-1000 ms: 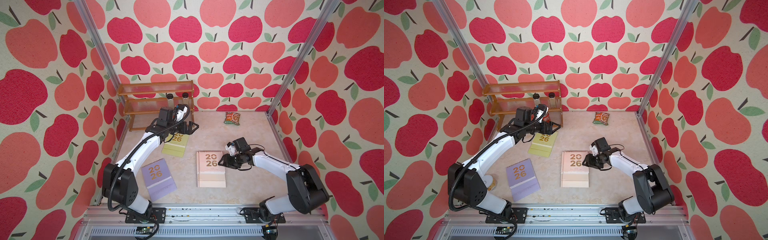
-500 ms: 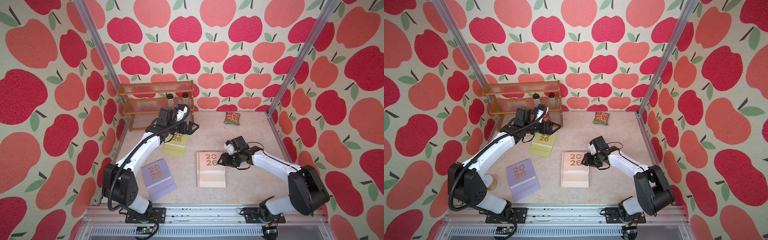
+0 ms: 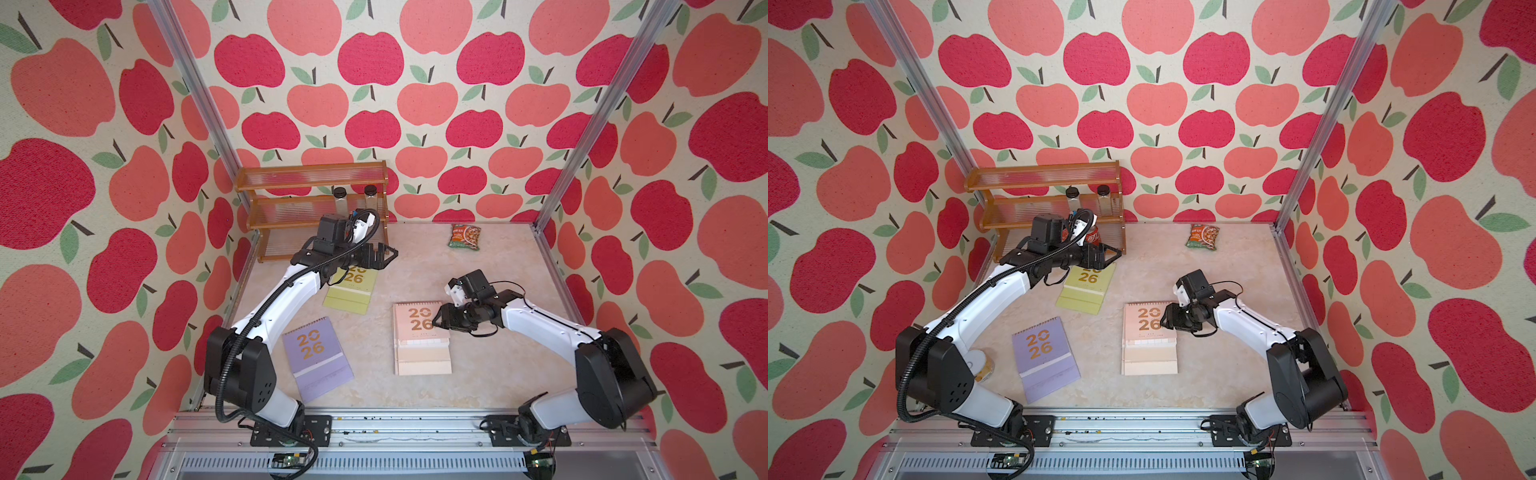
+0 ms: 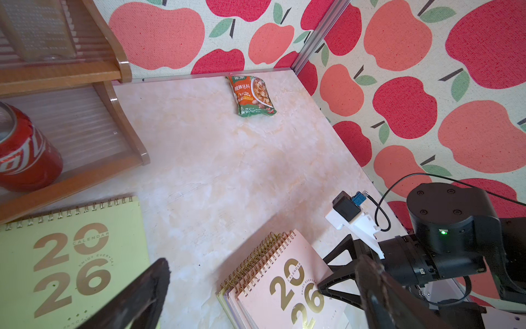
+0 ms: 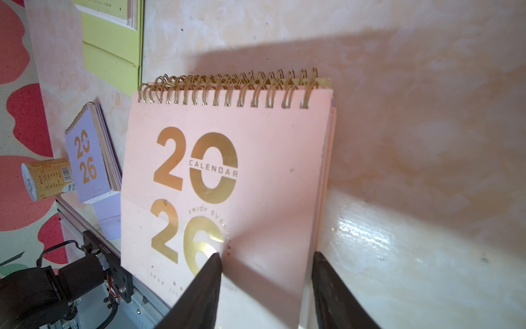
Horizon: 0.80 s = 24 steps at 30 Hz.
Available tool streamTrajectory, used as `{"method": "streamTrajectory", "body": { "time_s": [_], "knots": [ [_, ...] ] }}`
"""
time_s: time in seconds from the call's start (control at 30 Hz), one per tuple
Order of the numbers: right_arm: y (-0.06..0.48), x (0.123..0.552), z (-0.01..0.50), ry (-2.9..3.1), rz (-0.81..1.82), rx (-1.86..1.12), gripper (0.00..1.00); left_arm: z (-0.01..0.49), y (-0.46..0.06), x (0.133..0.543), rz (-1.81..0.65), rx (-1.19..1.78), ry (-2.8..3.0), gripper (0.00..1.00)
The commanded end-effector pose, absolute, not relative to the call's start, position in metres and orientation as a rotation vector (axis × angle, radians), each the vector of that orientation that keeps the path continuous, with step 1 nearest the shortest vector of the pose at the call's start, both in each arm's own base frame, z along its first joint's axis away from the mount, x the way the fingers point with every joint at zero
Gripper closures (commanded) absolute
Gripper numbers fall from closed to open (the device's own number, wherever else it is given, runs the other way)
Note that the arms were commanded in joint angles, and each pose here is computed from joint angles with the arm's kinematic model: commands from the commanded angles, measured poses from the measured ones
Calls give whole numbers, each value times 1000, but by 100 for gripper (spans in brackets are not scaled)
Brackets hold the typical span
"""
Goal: Stack the calendars
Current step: Adjust the calendar at the calendar.
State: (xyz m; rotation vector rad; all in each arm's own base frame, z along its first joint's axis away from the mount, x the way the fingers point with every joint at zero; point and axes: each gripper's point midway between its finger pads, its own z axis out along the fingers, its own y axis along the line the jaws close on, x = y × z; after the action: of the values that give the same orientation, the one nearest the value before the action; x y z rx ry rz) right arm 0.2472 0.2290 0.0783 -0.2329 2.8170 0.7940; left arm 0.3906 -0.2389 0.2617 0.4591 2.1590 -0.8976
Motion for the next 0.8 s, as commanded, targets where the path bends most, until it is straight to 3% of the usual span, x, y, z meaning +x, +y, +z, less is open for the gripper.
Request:
{"method": "streamTrajectory", "body": {
  "time_s": [0.0, 0.4, 0.77],
  "knots": [
    [230, 250, 81, 2810, 764, -258, 47, 233, -236, 385, -921, 404, 2252, 0],
    [217, 233, 74, 2842, 718, -230, 45, 169, -248, 330, -941, 360, 2448, 0],
    [227, 221, 69, 2847, 701, -267, 47, 155, -247, 326, -940, 334, 2483, 0]
  ]
}}
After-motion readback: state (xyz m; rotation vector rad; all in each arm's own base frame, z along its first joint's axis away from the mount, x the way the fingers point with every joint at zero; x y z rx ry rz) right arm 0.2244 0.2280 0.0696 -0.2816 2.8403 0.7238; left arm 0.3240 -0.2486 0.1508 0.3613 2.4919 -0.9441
